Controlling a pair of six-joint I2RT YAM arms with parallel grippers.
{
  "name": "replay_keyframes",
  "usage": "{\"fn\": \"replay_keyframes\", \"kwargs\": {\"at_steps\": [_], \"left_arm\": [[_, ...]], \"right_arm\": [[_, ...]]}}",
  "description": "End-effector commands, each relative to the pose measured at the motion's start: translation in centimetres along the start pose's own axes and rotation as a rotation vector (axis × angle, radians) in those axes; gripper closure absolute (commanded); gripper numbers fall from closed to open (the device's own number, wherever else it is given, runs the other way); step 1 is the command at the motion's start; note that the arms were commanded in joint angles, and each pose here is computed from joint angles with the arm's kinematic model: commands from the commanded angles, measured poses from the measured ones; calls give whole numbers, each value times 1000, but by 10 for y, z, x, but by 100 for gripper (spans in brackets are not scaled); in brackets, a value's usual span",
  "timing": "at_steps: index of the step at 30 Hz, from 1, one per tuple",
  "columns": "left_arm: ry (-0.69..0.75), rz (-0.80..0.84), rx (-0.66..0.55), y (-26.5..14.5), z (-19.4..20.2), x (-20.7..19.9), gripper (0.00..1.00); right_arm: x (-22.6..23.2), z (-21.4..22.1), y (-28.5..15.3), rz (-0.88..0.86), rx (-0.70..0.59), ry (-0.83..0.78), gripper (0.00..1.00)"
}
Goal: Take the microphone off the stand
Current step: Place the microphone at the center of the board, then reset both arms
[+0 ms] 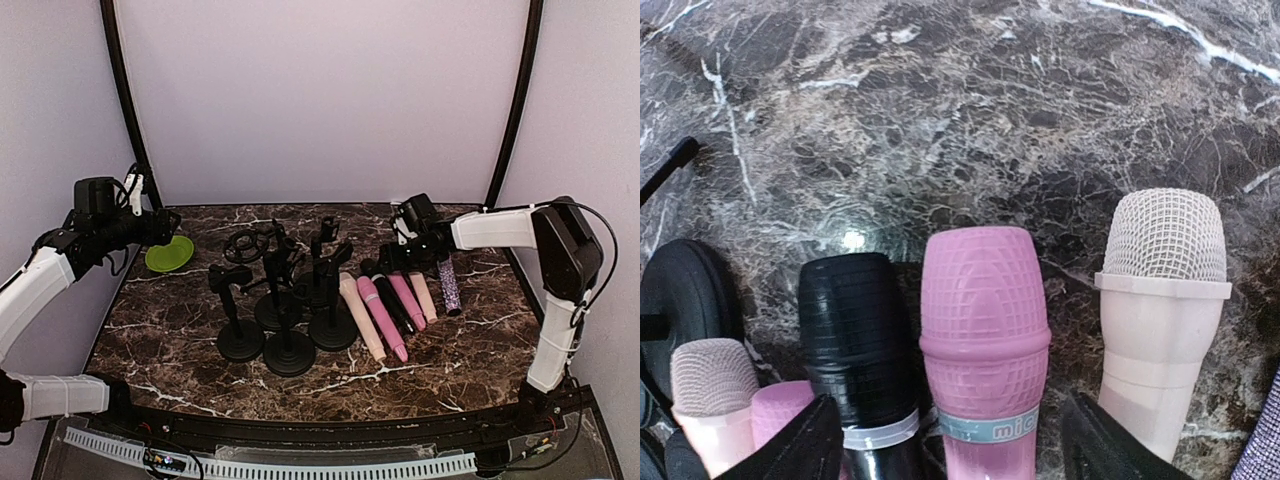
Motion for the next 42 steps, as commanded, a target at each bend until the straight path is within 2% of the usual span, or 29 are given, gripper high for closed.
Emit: {"fn": "replay_keyframes", "kwargs": {"at_steps": [1,5,9,17,22,25,30,36,39,42], "left_arm": [[-124,-9,-6,-8,4,-1,12],[-212,-69,0,-2,17,1,8],[-226,-159,12,16,34,5,5],[-165,-229,16,61,40,17,5],[-160,-225,-93,71,54,34,5],[-163,-205,-122,70,78,43,5],[-174,-282,-138,59,113,57,5],[-162,-255,-210,48,135,44,5],[-126,-247,-257,47,143,38,5],[-106,-268,-243,47,155,35,5]], "right_arm": [[13,-15,-37,-91,-113,-11,20],[15,-21,-64,-148,-198,-16,15],[8,-24,-93,-212,-323,-15,10],[-66,-28,-125,-234,-588,122,3],[-121,-25,-124,-133,-698,223,3],[-152,-21,-129,-78,-768,268,3],[-191,-3,-146,70,-889,289,3],[-209,21,-149,150,-987,297,1],[-212,24,-146,178,-996,314,1],[-215,30,-144,203,-1018,306,1]]}}
Point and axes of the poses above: each gripper's point midway between its finger pads, its own y axis out along the fingers, its own x axis along the line the jaws close on, z = x × y, the point moved 10 cm from there along -y, back along the fingers, and after that the axes turned 15 degrees about y, right-handed, at the moved point
